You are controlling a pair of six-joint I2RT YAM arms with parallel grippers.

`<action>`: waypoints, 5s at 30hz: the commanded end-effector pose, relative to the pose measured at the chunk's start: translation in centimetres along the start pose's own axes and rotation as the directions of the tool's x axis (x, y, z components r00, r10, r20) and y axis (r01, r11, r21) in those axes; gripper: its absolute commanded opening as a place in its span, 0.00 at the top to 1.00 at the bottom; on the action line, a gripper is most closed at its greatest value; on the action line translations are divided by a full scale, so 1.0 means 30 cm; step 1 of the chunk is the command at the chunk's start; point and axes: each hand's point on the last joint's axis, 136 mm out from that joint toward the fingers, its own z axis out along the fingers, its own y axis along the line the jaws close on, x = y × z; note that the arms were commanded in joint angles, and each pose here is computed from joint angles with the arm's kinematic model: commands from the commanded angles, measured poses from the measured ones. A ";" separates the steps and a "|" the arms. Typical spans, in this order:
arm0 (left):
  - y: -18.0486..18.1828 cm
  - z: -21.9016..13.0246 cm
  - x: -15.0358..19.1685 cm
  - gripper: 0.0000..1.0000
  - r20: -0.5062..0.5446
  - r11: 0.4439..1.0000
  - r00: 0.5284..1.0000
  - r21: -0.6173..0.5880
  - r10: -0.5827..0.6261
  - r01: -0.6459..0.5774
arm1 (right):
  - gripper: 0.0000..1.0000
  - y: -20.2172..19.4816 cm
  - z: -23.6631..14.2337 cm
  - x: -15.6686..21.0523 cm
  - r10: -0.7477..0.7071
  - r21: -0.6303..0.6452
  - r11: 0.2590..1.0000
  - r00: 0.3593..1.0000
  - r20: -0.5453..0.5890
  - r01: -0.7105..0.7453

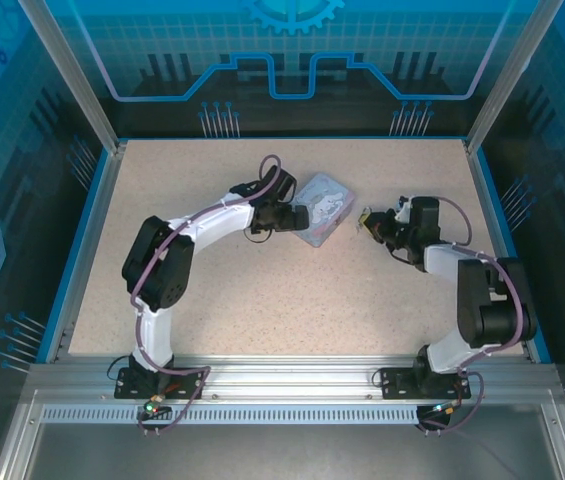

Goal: Unlock the padlock with the key

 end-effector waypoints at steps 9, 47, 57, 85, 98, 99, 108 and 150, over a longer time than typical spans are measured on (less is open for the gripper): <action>0.033 -0.283 0.031 0.01 0.083 0.999 0.997 0.044 -0.008 0.005 | 1.00 -0.021 -0.107 0.316 -0.070 0.057 0.995 0.981 -0.183 0.081; 0.151 -0.534 0.140 0.01 0.187 0.995 0.979 0.066 -0.079 0.068 | 0.15 -0.184 -0.350 0.260 -0.007 0.326 0.945 0.999 -0.035 0.018; 0.143 -0.538 0.130 0.01 0.194 0.994 0.977 0.079 -0.091 0.077 | 0.15 -0.005 -0.258 0.278 -0.076 0.172 0.980 0.990 -0.118 0.095; 0.124 -0.492 0.120 0.01 0.172 0.993 0.981 0.084 -0.093 0.079 | 0.16 -0.060 -0.263 0.257 -0.038 0.202 0.978 0.994 -0.104 0.059; 0.122 -0.515 0.120 0.01 0.183 0.992 0.978 0.095 -0.101 0.085 | 0.17 -0.111 -0.109 0.338 -0.037 0.266 0.960 0.982 -0.188 0.087; 0.123 -0.515 0.119 0.01 0.182 0.992 0.978 0.094 -0.102 0.086 | 0.17 -0.105 -0.098 0.344 -0.039 0.264 0.960 0.980 -0.193 0.091; 0.124 -0.515 0.121 0.01 0.184 0.992 0.978 0.096 -0.103 0.087 | 0.17 -0.027 0.010 0.399 -0.085 0.238 0.960 0.961 -0.262 0.150; 0.759 -0.448 -0.019 0.01 0.750 0.924 0.619 -0.369 0.234 0.098 | 0.00 -0.048 -0.367 -0.278 -0.775 0.693 0.560 0.581 0.246 0.454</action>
